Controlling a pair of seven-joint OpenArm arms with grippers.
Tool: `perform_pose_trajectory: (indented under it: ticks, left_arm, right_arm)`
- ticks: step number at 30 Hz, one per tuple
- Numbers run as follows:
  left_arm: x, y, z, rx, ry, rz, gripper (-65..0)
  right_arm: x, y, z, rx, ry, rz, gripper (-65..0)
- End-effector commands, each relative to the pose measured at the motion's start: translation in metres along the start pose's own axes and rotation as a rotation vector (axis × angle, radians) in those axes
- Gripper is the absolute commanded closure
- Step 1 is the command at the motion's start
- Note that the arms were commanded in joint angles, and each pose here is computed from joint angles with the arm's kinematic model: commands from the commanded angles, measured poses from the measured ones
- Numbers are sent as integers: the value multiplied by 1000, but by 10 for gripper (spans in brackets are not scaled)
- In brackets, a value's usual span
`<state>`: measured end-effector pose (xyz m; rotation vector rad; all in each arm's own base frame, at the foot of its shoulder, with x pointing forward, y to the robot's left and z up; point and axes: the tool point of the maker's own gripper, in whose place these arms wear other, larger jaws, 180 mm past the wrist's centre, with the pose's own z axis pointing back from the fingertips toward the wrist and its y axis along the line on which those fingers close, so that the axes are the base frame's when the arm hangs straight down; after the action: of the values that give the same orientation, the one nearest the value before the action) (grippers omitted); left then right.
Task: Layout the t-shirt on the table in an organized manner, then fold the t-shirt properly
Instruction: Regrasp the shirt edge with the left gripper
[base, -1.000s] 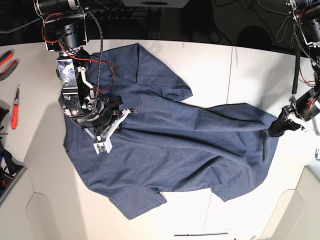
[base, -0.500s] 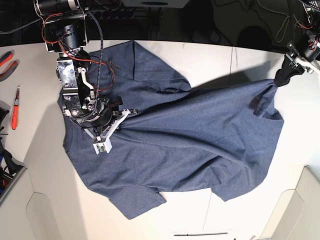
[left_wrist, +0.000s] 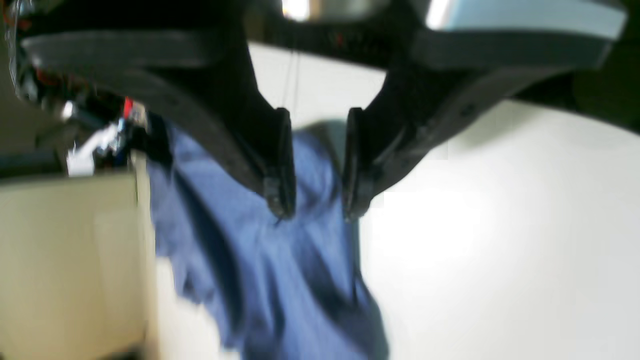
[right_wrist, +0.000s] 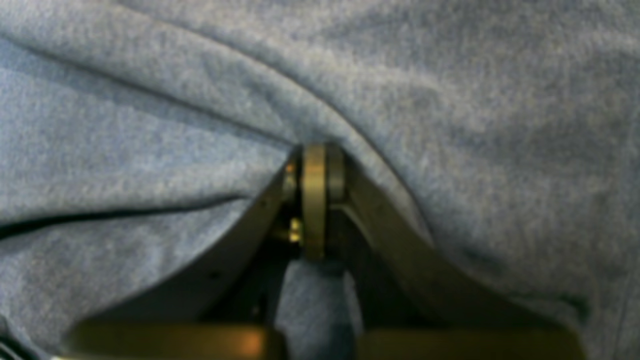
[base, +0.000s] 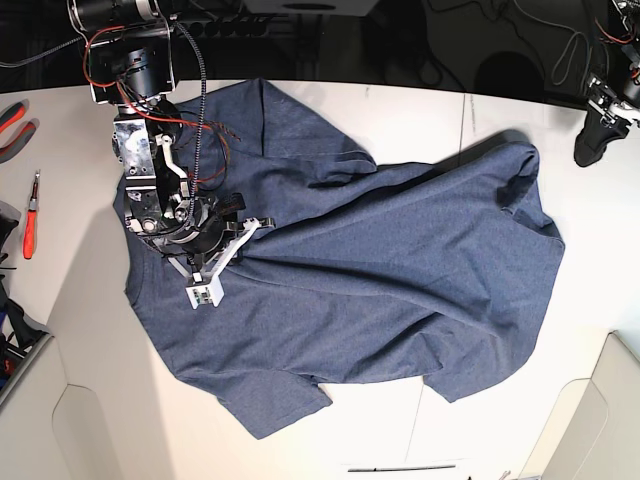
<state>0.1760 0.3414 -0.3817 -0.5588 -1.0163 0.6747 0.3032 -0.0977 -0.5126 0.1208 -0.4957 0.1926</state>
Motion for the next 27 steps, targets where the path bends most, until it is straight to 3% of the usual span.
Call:
perform_pose_trajectory:
  ticks: [1, 3, 11, 16, 21, 27]
  left_arm:
    - [22, -11, 1, -45, -71, -16, -143]
    - [28, -24, -6, -104, -95, 7, -4]
    - [-33, -96, -84, -288, 195, -102, 0]
    - [-77, -121, -112, -317, 375, -246, 0]
    - [-93, -96, -123, -175, 438, -460, 0]
    - [-51, -31, -127, 206, 325, -599, 0]
  right_arm:
    - [-53, -29, 2, -112, 206, 15, 0]
    - [-53, -29, 2, -112, 206, 15, 0]
    - [-53, -29, 2, -112, 207, 15, 0]
    - [-54, -29, 2, -112, 207, 15, 0]
    - [-53, -29, 2, -113, 206, 15, 0]
    - [-53, -29, 2, -113, 206, 15, 0]
